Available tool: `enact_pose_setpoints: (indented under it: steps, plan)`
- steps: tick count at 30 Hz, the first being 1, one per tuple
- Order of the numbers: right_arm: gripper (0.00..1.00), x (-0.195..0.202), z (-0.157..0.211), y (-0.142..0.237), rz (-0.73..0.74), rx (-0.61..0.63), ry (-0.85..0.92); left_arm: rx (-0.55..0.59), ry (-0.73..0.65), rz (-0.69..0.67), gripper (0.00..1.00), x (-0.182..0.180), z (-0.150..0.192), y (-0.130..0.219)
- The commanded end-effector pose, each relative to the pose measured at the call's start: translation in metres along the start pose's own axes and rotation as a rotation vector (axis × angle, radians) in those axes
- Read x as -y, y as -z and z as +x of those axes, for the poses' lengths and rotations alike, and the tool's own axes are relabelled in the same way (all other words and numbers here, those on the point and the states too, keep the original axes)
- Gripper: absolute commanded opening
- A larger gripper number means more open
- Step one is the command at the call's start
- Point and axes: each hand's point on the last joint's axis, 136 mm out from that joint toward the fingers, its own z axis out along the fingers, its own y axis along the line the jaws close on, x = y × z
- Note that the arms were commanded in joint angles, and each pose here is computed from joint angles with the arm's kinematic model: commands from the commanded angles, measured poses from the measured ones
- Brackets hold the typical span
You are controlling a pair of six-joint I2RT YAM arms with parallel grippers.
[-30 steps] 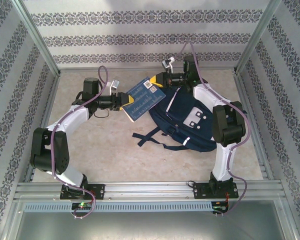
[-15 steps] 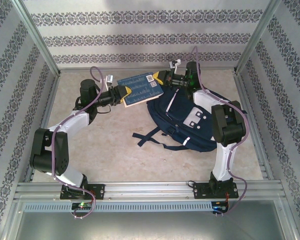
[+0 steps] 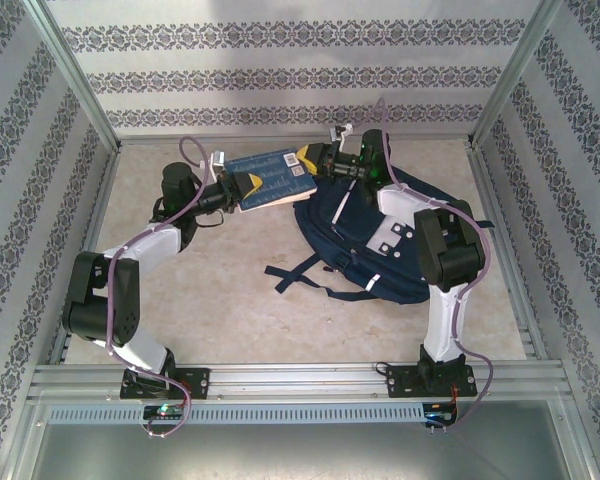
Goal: Pack books, pencil case, and school supplies into a backpack
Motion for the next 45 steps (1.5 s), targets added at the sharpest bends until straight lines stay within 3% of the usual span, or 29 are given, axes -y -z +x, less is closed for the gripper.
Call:
enact_pose_setpoints:
  steps: [1,7,11,16,21,25,33,37,42,45]
  plan:
    - [0.45,-0.006,-0.009,0.018,0.045,0.075,0.068,0.015,-0.082,0.056,0.0,0.026,0.001,0.008]
    - [0.53,0.02,-0.007,0.077,0.565,0.209,0.245,0.059,-0.12,-0.047,0.0,0.028,0.006,0.033]
    - [0.55,0.019,-0.001,0.108,0.749,0.238,0.362,0.072,-0.176,-0.134,0.0,0.033,0.018,0.05]
    - [0.56,0.028,0.017,0.123,0.782,0.222,0.271,0.128,-0.21,-0.336,0.0,0.022,0.029,0.082]
    - [0.57,0.048,0.03,0.126,0.771,0.269,0.102,0.178,-0.259,-0.445,0.0,0.015,0.036,0.106]
    - [0.56,0.07,0.032,0.127,0.786,0.321,-0.023,0.208,-0.274,-0.45,0.0,0.014,0.04,0.114]
    - [0.53,0.09,0.013,0.116,0.788,0.338,-0.048,0.196,-0.285,-0.445,0.0,0.025,0.041,0.116]
    - [0.45,0.101,0.007,0.105,0.771,0.326,-0.062,0.193,-0.277,-0.434,0.0,0.026,0.042,0.115]
    - [0.25,0.102,0.005,0.094,0.748,0.301,-0.051,0.19,-0.277,-0.439,0.0,0.025,0.044,0.116]
    - [0.24,0.097,0.008,0.095,0.763,0.292,-0.025,0.189,-0.274,-0.445,0.0,0.024,0.045,0.117]
